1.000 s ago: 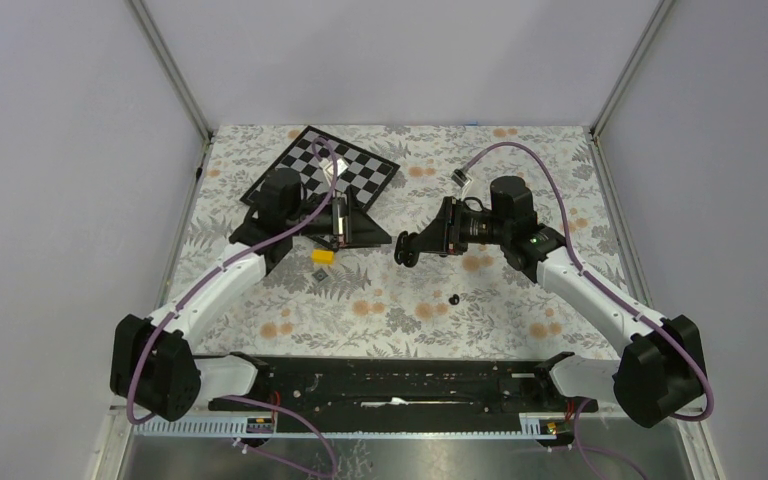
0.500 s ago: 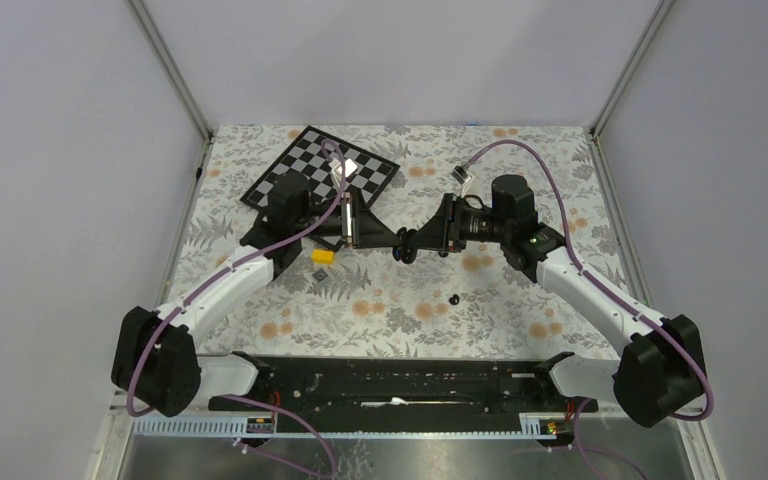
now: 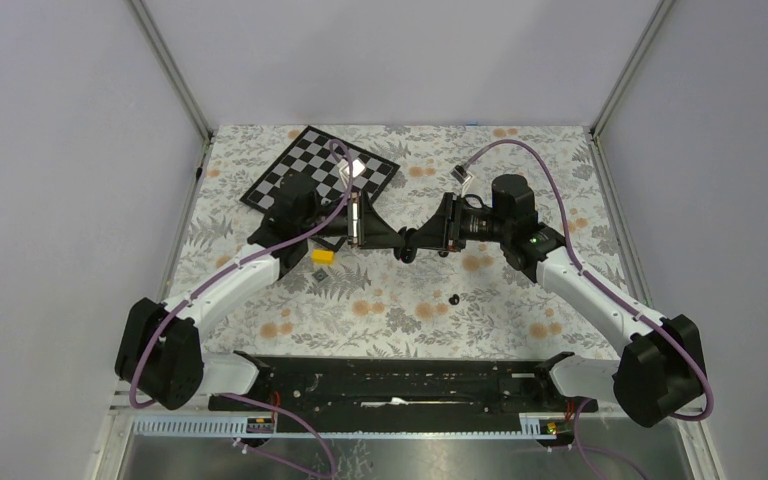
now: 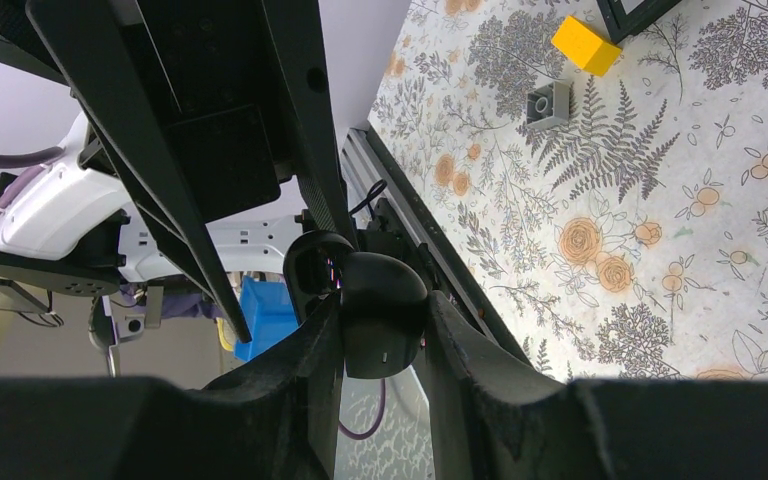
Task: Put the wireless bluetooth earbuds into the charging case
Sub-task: Adjust the charging case.
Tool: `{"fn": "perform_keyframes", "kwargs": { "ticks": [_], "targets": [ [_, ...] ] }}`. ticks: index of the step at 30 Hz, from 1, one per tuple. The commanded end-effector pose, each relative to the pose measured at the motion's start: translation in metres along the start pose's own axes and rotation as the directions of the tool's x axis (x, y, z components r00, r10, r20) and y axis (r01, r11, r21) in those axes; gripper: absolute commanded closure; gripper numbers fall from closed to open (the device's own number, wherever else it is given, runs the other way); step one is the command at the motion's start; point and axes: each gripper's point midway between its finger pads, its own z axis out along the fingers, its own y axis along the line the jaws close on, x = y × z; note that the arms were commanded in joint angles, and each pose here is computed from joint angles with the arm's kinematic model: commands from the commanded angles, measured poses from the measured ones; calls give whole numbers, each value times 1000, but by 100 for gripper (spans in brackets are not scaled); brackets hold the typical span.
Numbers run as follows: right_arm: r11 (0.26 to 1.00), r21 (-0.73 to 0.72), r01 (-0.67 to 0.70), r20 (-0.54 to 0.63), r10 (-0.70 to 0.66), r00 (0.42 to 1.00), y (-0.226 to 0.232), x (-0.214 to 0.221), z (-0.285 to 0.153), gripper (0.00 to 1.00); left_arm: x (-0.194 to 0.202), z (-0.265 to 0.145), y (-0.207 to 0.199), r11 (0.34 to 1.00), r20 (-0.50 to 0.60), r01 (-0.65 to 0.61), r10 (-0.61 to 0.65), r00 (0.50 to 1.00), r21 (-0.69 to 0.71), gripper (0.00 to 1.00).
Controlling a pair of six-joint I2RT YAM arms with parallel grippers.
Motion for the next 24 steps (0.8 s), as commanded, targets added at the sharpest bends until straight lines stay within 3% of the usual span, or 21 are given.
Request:
{"fn": "perform_keyframes", "kwargs": {
  "ticks": [1,5,9,11,24],
  "targets": [
    [997,-58,52,19,-51,999,20,-11,-3,100,1,2,-9,998,-14,-52,53,998,44,50],
    [997,-61,54,20,-53,998,22,-12,-4,100,2,3,-6,998,-19,-52,53,998,35,48],
    [996,-66,56,18,-55,998,23,-11,-5,100,2,3,-3,998,-23,-56,56,998,24,34],
    [996,-66,55,16,-54,998,23,-11,-5,100,3,4,-2,998,-25,-60,60,998,19,33],
    [996,-68,56,16,-55,998,23,-11,-5,100,2,4,1,998,-19,-64,64,998,9,56]
  ]
}}
